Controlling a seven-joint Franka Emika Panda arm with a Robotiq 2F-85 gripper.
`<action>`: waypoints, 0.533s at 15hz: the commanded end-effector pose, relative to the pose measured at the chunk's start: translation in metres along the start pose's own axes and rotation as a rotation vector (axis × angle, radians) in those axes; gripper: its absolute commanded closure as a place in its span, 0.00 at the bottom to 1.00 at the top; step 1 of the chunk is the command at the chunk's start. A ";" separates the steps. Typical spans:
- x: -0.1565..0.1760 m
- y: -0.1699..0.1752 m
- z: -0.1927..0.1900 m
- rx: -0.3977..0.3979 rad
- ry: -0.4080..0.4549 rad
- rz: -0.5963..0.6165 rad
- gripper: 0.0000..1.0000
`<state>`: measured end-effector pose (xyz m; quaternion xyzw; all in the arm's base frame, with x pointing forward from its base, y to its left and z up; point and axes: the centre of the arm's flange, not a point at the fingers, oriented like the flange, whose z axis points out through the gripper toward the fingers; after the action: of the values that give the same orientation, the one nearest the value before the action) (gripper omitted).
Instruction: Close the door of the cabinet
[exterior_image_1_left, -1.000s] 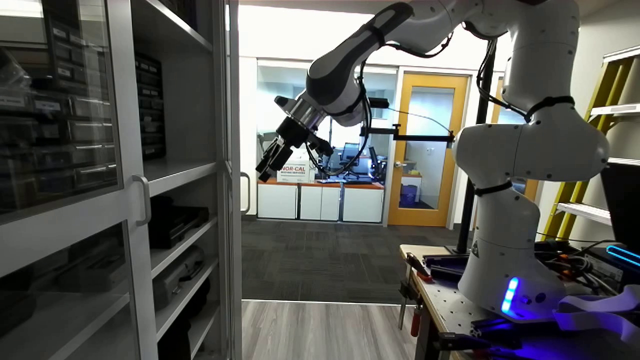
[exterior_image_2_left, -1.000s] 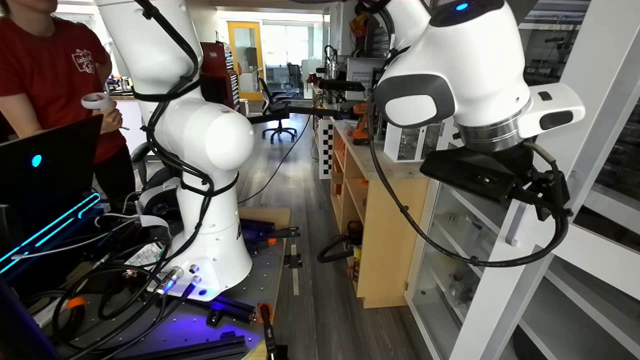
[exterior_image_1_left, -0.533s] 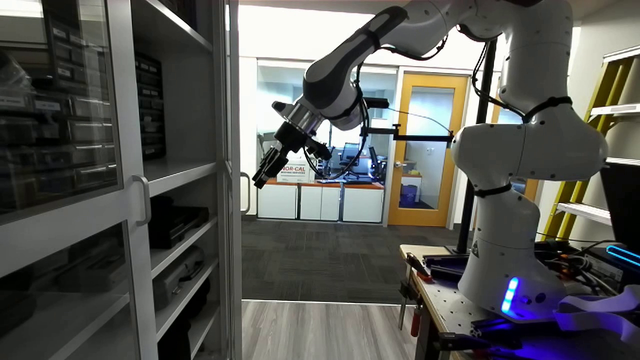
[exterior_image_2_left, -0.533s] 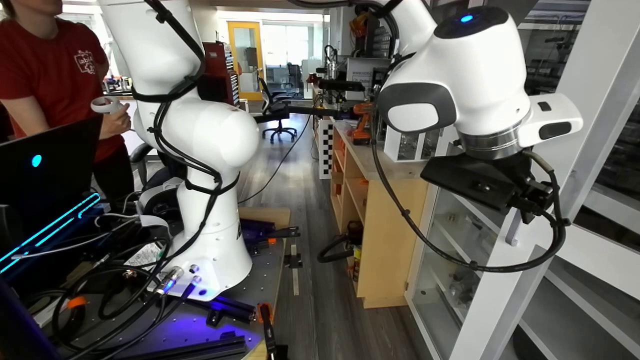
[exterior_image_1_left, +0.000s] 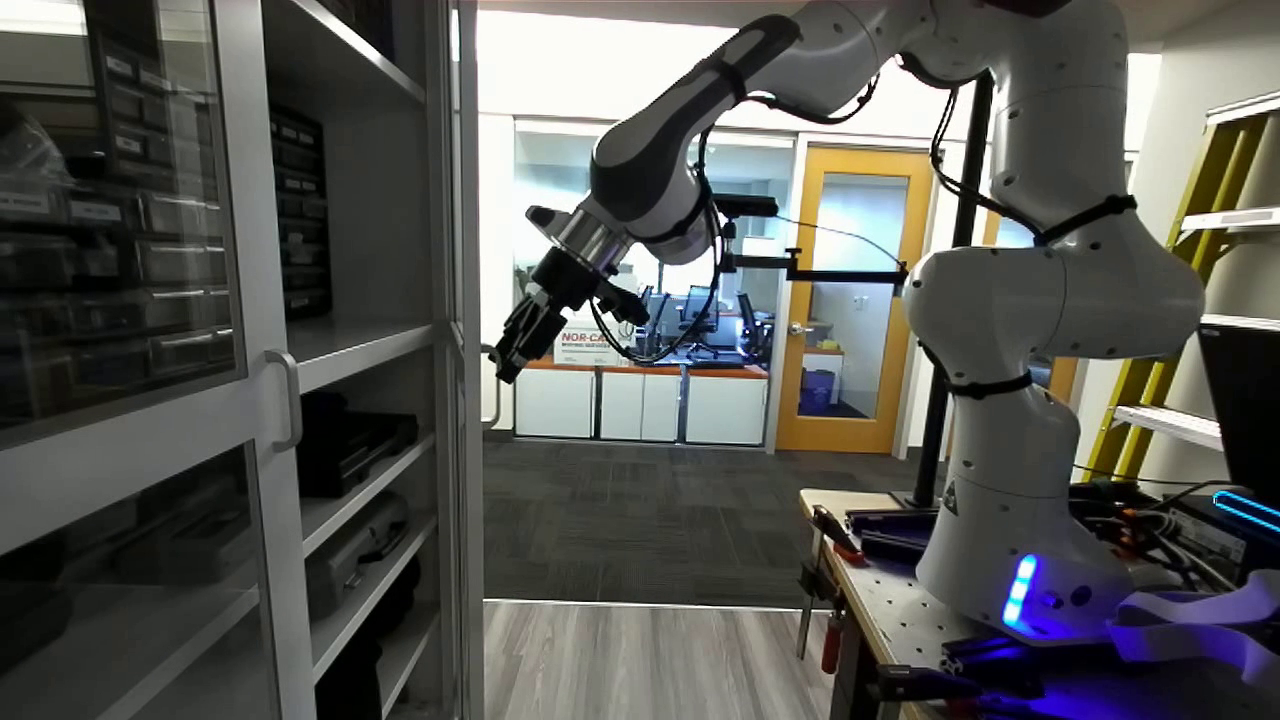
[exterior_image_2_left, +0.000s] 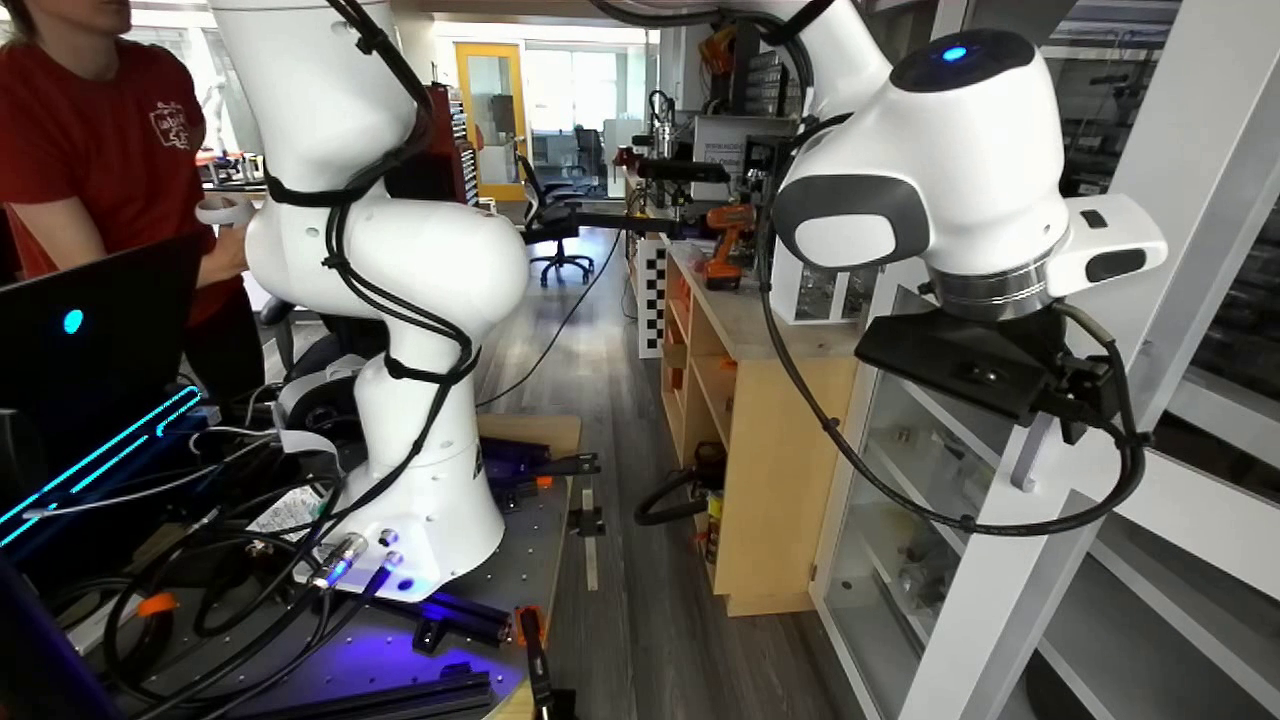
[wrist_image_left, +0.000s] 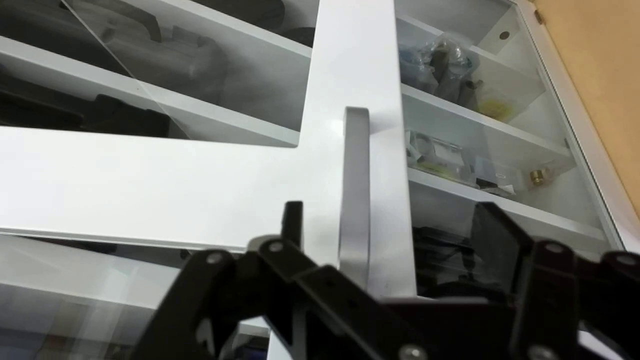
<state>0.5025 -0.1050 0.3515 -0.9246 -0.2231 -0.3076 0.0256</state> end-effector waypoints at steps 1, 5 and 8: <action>0.011 0.025 0.029 -0.005 0.021 -0.023 0.44; 0.010 0.031 0.019 -0.021 0.026 -0.019 0.69; 0.010 0.031 0.016 -0.026 0.029 -0.016 0.89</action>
<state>0.5148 -0.1213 0.3526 -0.9244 -0.2203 -0.3109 0.0158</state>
